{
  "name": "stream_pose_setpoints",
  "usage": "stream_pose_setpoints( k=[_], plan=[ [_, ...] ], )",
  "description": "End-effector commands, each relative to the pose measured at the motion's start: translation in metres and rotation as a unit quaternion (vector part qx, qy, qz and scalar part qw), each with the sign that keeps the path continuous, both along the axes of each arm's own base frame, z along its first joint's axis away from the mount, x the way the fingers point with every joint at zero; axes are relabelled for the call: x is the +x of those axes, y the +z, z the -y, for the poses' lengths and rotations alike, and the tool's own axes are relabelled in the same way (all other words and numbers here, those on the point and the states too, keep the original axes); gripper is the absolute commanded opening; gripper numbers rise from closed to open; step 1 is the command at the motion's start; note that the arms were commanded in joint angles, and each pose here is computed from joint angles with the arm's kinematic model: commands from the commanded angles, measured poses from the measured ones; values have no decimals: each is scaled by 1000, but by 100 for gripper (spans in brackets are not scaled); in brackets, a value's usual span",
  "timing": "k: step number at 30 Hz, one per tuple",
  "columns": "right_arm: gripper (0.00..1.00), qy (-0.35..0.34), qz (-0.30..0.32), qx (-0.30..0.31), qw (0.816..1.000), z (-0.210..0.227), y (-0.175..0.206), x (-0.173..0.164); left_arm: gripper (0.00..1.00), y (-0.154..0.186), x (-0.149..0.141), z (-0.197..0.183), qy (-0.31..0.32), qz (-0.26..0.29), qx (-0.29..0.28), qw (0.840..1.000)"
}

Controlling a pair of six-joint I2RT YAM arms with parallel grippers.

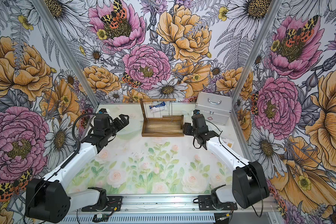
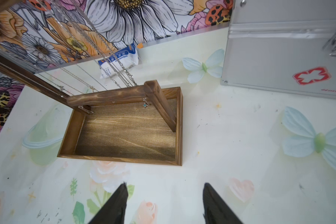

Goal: Take the necklace off the jewelry display stand
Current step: Adjust the stand at the center of the board, then take off the necklace from the stand.

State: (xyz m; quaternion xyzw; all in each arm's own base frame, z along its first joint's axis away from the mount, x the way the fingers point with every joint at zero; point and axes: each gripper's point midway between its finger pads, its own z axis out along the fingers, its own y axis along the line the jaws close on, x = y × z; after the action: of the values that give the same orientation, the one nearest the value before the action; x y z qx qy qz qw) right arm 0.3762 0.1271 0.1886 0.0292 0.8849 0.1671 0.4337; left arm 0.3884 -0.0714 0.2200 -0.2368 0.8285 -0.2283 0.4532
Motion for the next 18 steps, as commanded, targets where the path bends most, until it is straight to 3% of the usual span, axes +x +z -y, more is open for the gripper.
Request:
stream_pose_setpoints(
  k=[1, 4, 8, 13, 18],
  plan=[
    [64, 10, 102, 39, 994, 9, 35, -4, 99, 22, -4, -6, 11, 29, -3, 1000],
    [64, 11, 181, 98, 978, 22, 53, -19, 99, 27, -5, -19, 37, 38, 15, 998],
    [66, 5, 250, 129, 960, 35, 64, -32, 99, 34, -6, -32, 55, 57, 45, 996],
    [64, 3, 249, 141, 958, 38, 50, -34, 99, 32, 0, -33, 48, 68, 73, 994],
    [63, 13, 256, 168, 952, 38, 52, -37, 99, 38, -5, -21, 2, 57, 95, 994]
  ],
)
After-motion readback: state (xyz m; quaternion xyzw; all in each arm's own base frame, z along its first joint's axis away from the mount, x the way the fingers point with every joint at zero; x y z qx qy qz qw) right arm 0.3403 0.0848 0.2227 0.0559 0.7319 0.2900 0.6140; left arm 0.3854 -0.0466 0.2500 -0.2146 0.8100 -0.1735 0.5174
